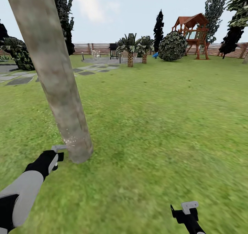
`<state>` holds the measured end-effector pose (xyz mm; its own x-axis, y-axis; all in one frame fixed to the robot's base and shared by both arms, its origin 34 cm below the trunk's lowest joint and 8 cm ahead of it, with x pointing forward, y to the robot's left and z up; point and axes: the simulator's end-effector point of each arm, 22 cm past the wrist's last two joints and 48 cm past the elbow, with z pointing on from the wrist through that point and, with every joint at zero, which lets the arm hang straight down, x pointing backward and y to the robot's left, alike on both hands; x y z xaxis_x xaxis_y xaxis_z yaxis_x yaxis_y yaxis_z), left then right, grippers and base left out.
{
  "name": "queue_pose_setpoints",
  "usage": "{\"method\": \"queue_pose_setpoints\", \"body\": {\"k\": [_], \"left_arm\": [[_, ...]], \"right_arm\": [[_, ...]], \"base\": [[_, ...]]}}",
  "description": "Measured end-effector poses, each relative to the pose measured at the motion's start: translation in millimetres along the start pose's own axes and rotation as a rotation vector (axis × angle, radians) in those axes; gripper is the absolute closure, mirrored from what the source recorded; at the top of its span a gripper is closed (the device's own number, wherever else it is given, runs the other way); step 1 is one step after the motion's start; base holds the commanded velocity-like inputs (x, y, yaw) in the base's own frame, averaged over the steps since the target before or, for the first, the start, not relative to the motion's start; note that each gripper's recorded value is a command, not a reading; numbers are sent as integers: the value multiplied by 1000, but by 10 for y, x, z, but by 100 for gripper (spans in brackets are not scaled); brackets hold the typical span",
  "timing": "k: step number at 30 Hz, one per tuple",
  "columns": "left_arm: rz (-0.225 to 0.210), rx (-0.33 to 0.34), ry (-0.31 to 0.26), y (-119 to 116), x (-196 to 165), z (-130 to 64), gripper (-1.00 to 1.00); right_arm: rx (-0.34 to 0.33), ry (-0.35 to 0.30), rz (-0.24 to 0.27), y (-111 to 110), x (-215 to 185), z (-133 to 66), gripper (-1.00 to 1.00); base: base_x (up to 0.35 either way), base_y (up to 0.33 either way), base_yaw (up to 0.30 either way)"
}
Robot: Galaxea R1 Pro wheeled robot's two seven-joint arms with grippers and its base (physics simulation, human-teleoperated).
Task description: In the garden, pick up the pesticide atomizer on the floor and spray pesticide onto both trees until each tree trunk is fully covered.
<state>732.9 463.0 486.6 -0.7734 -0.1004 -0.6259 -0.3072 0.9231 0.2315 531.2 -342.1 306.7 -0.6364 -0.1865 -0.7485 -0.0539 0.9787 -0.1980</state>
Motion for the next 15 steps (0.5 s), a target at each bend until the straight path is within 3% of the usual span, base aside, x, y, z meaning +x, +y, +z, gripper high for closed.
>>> {"method": "queue_pose_setpoints", "body": {"k": [2, 4, 5, 7, 11, 15], "left_arm": [[-4, 6, -10, -27, -48, -16, 100], [-2, 67, -26, -443, -101, -94, 100], [15, 73, -32, -513, -126, -116, 100], [31, 70, -35, -505, -150, -125, 100], [40, 30, -19, -102, -160, -69, 100], [54, 115, -10, -244, -102, -64, 100]], "right_arm": [[0, -1, 0, -2, -4, 1, -100], [1, -1, 0, -4, -6, 2, -100], [1, -1, 0, -2, -5, 1, -100], [0, -2, 0, -2, -8, 3, -100], [1, -2, 0, -3, -9, 3, -100], [0, -2, 0, 0, -9, 3, -100]], "base": [[0, 0, 0], [0, 0, 0], [0, 0, 0], [0, 0, 44], [0, 0, 229], [0, 0, 100]]}}
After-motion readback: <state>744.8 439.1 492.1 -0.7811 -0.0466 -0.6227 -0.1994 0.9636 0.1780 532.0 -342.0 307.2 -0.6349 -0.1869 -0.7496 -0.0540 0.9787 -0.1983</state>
